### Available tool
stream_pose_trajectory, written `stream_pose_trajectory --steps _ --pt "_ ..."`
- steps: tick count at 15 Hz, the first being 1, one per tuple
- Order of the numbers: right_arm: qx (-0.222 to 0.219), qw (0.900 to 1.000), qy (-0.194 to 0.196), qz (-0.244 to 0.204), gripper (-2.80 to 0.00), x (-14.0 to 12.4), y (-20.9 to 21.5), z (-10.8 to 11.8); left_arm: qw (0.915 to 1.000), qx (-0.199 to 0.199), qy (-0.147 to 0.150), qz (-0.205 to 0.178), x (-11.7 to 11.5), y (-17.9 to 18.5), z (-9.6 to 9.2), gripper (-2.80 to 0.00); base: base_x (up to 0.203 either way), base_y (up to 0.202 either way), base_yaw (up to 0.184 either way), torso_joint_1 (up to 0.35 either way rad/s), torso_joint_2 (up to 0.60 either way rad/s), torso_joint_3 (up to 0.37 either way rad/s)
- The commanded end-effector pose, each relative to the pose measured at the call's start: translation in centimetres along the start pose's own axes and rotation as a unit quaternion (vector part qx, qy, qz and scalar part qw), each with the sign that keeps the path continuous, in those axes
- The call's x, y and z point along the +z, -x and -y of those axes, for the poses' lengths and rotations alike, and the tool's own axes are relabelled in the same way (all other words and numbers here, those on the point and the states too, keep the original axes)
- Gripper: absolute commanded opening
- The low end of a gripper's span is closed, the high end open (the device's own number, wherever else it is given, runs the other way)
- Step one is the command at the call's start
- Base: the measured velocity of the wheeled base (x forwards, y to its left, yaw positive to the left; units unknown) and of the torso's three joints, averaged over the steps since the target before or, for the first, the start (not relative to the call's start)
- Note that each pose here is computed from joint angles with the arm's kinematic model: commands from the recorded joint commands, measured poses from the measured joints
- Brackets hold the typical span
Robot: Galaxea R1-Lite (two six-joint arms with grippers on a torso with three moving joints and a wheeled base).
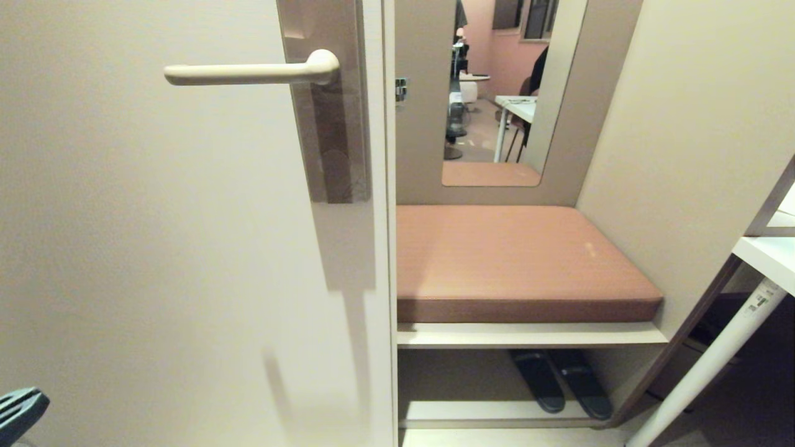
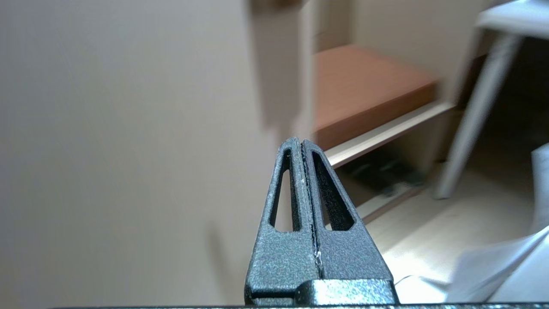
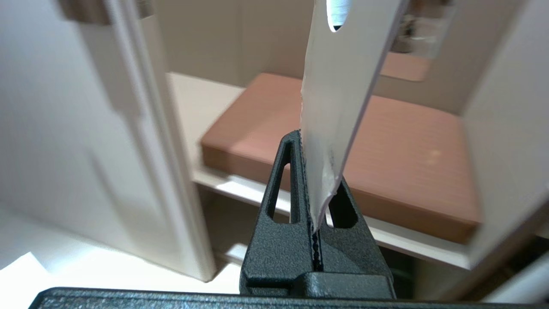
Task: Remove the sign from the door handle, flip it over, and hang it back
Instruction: Hand it to the other hand
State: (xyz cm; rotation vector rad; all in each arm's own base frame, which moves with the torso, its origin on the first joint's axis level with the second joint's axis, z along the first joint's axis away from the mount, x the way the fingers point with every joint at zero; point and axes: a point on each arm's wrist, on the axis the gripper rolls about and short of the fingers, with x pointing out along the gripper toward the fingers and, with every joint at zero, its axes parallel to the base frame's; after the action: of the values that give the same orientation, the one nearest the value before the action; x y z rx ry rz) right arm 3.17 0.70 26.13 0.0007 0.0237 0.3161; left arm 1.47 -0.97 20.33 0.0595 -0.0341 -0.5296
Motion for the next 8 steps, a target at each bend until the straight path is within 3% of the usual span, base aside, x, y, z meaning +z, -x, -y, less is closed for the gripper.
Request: stream_pose_trajectory --steps 1,5,8 --pt "0.020 1.000 -0.005 -0.014 -2.80 0.1 -1.0 0.2 0.9982 -0.051 0.013 -0.029 1.6 -3.4 -0.3 -2.80 0.000 0.000 0.000 0.000 0.00 0.000" --pt "0.062 0.998 -0.011 -0.028 -2.80 0.2 -1.9 0.4 0.9908 -0.113 0.070 -0.023 4.7 -7.4 0.2 -2.80 0.000 0.000 0.000 0.000 0.00 0.000" --pt "0.103 0.994 -0.014 -0.031 -2.80 1.0 -2.8 0.5 0.9774 -0.192 0.086 -0.021 5.3 -10.2 0.6 -2.80 0.000 0.000 0.000 0.000 0.00 0.000"
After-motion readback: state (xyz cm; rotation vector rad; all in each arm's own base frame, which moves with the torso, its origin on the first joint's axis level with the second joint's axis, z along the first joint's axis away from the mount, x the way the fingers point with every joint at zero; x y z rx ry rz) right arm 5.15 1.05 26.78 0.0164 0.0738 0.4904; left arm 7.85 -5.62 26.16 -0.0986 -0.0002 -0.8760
